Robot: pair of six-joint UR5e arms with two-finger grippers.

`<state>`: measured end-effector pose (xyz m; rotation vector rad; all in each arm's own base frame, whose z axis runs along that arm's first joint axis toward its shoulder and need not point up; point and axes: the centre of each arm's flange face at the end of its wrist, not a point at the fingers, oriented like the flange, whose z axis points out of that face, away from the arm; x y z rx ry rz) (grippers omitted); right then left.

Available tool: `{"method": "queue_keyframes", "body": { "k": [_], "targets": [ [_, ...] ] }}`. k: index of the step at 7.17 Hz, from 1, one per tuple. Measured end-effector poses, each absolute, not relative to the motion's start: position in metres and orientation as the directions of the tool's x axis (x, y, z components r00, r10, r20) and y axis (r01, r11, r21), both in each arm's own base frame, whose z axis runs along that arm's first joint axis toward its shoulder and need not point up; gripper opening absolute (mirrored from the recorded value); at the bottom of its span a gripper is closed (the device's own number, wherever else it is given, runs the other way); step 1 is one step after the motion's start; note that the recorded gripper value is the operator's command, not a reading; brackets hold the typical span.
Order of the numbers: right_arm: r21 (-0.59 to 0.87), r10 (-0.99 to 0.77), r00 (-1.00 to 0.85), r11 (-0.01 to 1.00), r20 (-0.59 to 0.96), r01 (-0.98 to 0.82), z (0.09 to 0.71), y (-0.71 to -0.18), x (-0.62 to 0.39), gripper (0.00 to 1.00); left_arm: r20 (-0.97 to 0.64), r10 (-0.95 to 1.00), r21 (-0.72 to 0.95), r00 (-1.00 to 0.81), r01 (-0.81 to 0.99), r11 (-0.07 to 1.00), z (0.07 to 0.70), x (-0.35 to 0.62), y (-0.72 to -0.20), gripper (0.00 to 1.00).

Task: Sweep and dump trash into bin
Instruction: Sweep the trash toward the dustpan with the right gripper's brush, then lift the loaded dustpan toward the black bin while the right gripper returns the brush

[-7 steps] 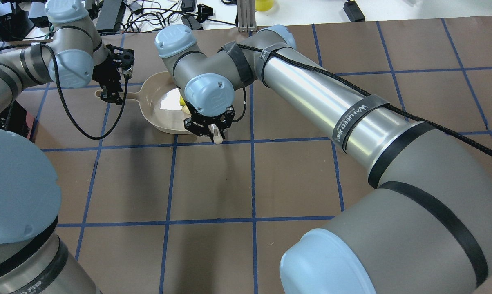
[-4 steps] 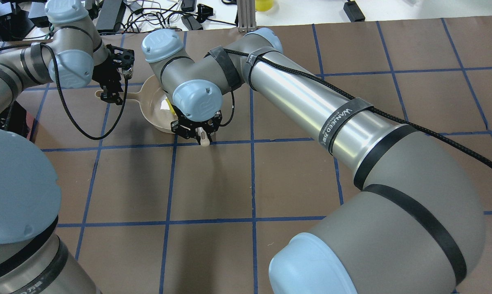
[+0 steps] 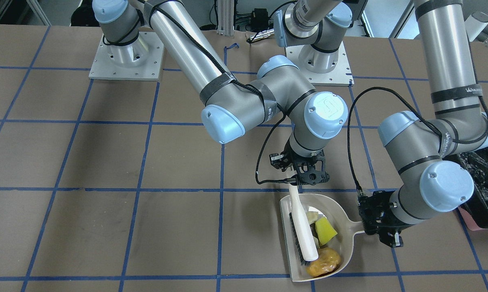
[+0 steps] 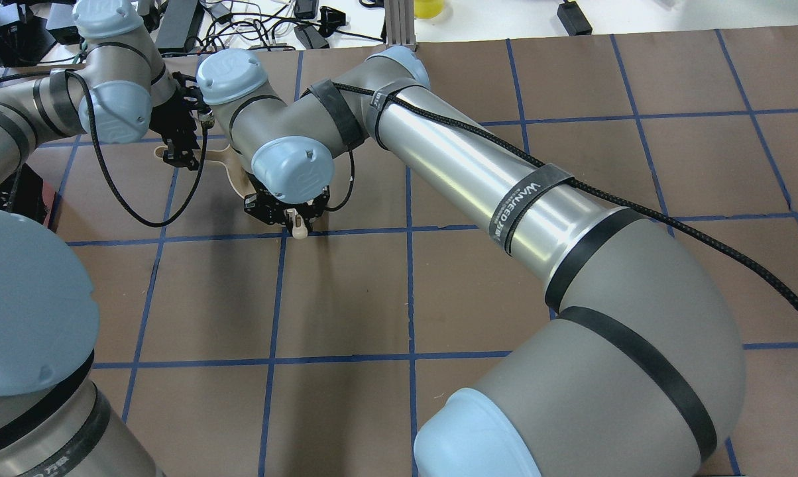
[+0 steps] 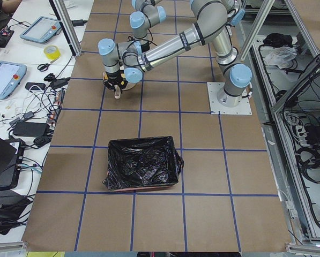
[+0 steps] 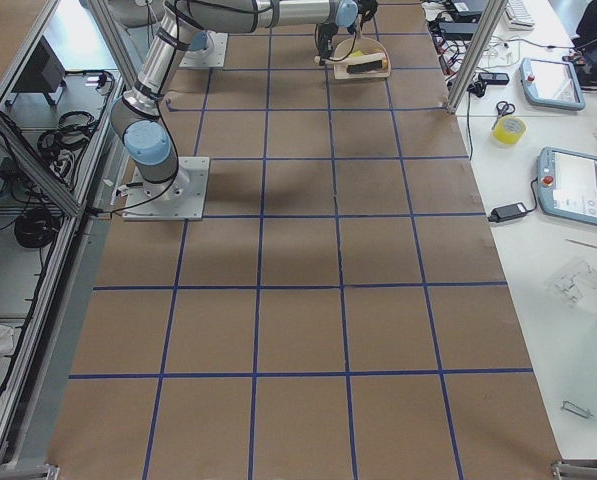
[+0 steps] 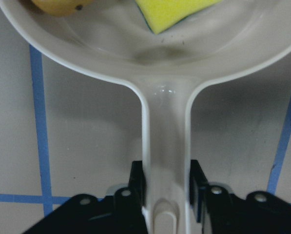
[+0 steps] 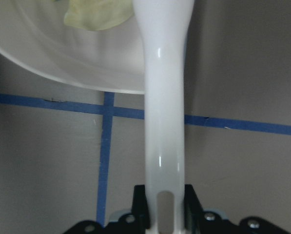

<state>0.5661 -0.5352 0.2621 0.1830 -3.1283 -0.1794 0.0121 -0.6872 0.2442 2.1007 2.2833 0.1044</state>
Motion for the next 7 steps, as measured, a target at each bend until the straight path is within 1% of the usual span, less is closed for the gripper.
{"method": "queue_keyframes", "body": {
  "k": [2,4,7],
  "targets": [
    [0.124,-0.08,-0.997,0.989,-0.009,-0.08,0.275,-0.52,0.576,0.0,0.017,0.996,0.072,-0.083,0.994,0.081,0.245,0.012,-0.687,0.0],
    [0.198,-0.047,-0.998,0.979,0.037,-0.039,0.305,-0.511,0.551,0.0,0.014,0.997,0.067,-0.08,0.995,0.079,0.246,0.011,-0.687,0.0],
    [0.293,0.088,-0.991,0.949,0.105,0.115,0.375,-0.529,0.439,0.0,0.012,0.997,0.056,-0.077,0.996,0.076,0.25,0.019,-0.684,0.0]
  ]
}}
